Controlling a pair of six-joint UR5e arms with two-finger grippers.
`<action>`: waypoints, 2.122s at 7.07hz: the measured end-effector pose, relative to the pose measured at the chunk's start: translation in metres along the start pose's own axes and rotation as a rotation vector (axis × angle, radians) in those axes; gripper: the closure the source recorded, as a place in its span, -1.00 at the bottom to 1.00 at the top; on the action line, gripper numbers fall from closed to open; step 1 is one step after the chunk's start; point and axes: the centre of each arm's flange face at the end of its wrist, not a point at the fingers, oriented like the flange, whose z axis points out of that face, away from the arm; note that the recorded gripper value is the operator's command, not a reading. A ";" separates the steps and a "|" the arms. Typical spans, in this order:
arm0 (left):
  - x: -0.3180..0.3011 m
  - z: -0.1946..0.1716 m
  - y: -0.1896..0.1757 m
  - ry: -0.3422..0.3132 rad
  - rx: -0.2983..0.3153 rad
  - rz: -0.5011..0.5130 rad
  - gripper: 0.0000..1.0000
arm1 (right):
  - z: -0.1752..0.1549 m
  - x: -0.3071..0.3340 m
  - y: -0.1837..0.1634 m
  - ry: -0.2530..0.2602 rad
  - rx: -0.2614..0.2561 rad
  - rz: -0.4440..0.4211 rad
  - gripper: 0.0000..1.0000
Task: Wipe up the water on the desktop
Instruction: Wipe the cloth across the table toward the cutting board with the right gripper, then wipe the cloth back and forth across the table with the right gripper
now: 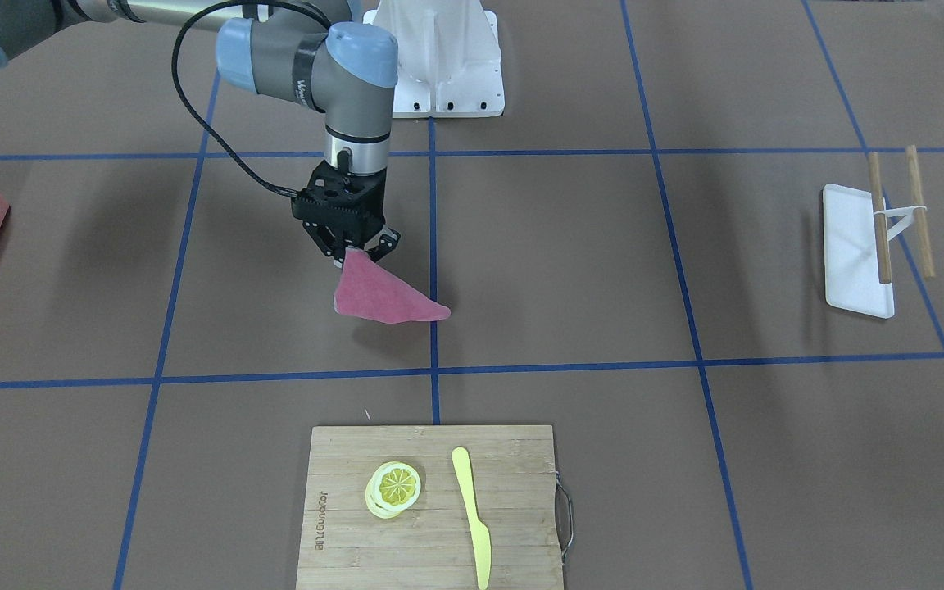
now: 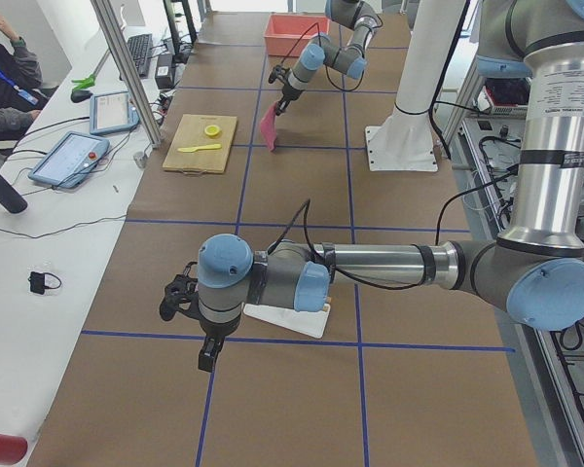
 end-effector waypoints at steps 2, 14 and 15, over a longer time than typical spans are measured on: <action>0.001 0.000 -0.001 0.000 0.002 -0.001 -0.97 | -0.011 0.060 0.019 0.112 -0.028 -0.105 1.00; 0.002 0.000 -0.002 0.000 0.006 0.002 -0.97 | 0.010 0.053 0.005 0.102 0.016 -0.106 1.00; 0.002 0.000 -0.001 0.000 0.005 0.002 -0.97 | -0.012 0.011 0.023 0.038 0.001 -0.042 1.00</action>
